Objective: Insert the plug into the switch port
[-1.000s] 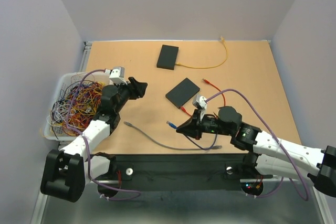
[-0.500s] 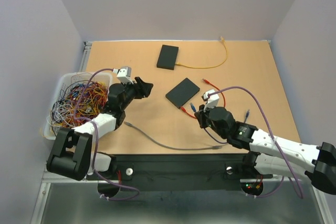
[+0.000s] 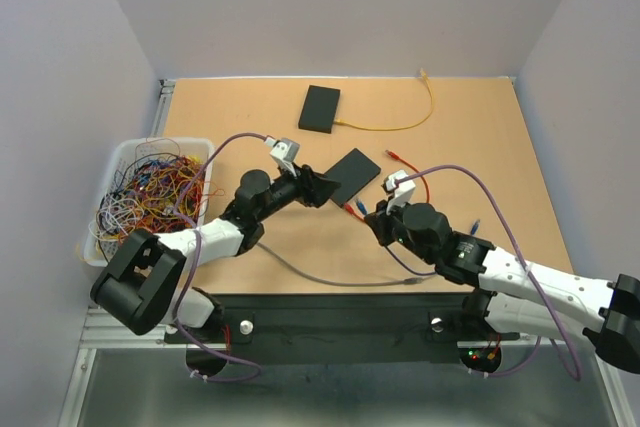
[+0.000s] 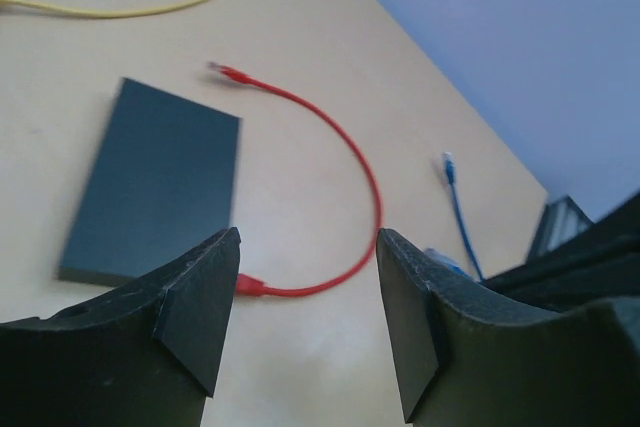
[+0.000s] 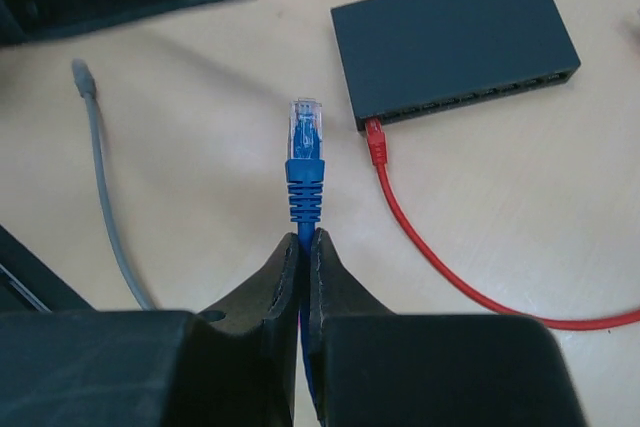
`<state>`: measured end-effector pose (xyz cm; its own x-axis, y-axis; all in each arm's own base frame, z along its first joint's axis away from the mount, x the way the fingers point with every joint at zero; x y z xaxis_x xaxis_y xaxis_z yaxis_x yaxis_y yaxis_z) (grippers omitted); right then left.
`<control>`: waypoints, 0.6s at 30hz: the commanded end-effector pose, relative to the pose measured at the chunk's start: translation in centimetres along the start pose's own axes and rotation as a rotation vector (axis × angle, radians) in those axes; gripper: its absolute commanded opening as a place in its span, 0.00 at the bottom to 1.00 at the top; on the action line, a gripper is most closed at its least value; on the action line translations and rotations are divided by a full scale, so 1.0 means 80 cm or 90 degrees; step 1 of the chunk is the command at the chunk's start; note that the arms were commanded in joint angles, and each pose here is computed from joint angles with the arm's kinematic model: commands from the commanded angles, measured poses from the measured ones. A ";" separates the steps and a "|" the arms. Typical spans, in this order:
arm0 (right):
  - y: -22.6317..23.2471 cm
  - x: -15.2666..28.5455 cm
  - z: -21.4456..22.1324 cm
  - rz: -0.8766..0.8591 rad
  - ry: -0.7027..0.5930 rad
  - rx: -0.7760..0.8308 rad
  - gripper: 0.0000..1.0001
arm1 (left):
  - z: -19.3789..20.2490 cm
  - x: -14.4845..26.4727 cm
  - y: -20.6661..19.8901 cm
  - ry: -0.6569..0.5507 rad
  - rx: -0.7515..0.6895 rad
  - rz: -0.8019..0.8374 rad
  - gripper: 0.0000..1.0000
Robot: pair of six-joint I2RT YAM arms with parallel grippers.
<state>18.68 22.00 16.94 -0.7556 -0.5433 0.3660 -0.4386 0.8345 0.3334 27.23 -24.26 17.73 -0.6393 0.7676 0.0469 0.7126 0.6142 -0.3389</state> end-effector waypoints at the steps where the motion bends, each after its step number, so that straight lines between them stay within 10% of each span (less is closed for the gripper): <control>1: 0.034 0.004 -0.055 -0.067 -0.080 -0.014 0.01 | -0.049 -0.013 -0.063 -0.082 -0.011 0.100 0.68; 18: 0.045 0.006 -0.078 -0.074 -0.110 -0.042 0.00 | -0.033 -0.039 -0.099 -0.041 0.001 0.068 0.64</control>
<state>19.03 23.30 19.12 -0.7454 -0.5900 0.3102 -0.4809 0.7983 0.3627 23.93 -30.06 20.13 -0.5731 0.8192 0.0223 0.7607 0.5419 -0.3574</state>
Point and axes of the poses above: each gripper's point midway between its finger pads, its own x axis back along the fingers, its own y axis along the line the jaws close on, z = x × y, the point moved 4 cm from there along x, back along the fingers, and after that the axes turned 11 degrees about -x, right-handed, at the moved point
